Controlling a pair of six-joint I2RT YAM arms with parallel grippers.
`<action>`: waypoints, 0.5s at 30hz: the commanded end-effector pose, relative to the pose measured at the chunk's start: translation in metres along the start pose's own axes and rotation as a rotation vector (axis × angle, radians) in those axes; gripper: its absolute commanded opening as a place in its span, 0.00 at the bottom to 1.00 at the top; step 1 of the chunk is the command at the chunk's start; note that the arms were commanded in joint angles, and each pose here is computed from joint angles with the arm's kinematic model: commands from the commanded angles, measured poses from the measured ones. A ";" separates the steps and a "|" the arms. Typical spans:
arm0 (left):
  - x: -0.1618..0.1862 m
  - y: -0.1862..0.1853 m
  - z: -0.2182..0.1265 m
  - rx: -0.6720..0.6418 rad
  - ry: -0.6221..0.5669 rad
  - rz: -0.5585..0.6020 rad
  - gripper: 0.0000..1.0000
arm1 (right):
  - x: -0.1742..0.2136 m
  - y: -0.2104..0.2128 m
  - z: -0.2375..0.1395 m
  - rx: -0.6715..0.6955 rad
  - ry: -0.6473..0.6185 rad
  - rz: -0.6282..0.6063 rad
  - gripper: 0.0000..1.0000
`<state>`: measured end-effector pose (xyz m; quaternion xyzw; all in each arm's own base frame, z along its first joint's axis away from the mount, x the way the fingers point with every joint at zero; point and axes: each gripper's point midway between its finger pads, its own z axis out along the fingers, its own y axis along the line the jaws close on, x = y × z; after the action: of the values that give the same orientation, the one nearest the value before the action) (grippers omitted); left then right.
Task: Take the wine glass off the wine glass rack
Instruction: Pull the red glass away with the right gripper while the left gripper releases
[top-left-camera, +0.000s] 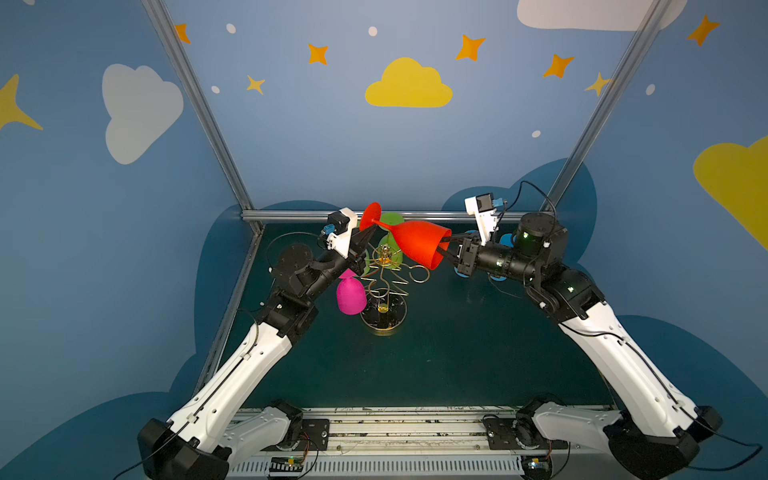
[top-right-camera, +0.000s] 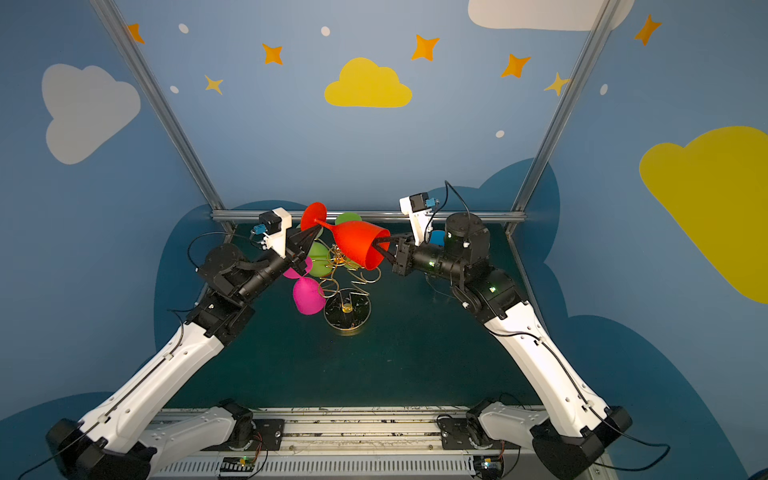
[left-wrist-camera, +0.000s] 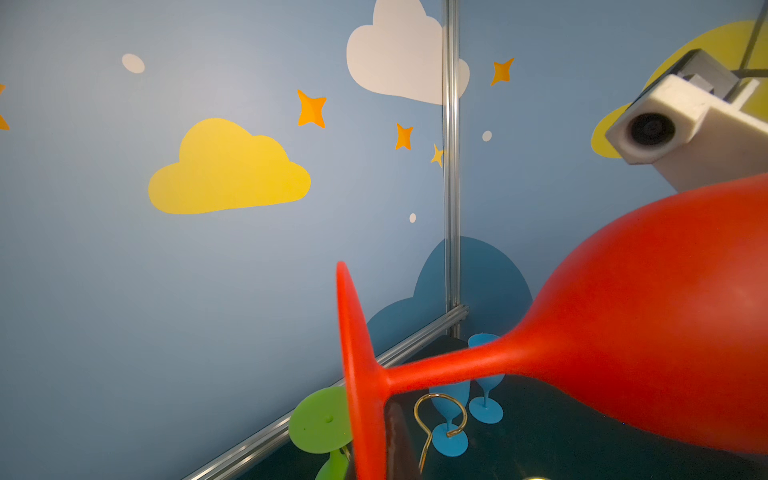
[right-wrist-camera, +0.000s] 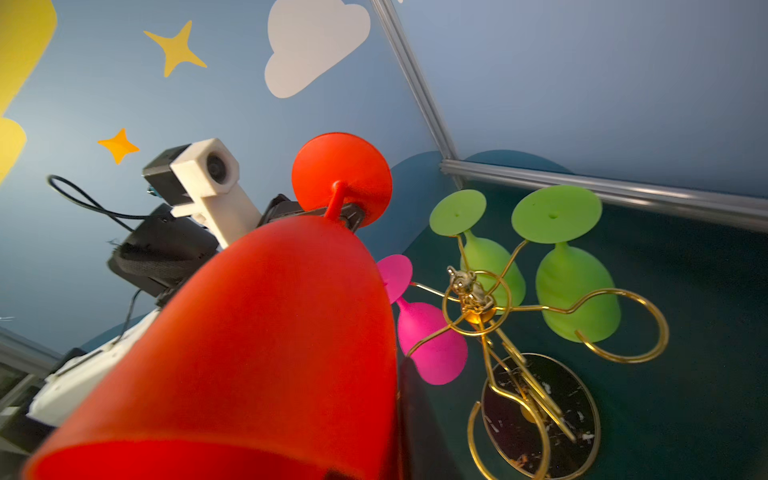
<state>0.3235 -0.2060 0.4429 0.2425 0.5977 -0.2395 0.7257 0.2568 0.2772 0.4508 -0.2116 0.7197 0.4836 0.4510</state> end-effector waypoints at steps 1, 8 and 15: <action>-0.004 -0.002 0.000 0.013 -0.014 0.002 0.04 | -0.022 0.015 -0.006 -0.029 -0.067 -0.034 0.00; -0.003 0.004 -0.006 -0.028 -0.016 0.014 0.57 | -0.034 0.009 -0.021 0.046 -0.117 -0.033 0.00; -0.004 0.023 -0.022 -0.150 -0.002 0.015 0.81 | -0.049 -0.013 -0.078 0.292 -0.172 -0.111 0.00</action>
<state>0.3228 -0.1907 0.4355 0.2194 0.6105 -0.2114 0.7311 0.2680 0.2310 0.4739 -0.1566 0.7323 0.4179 0.5144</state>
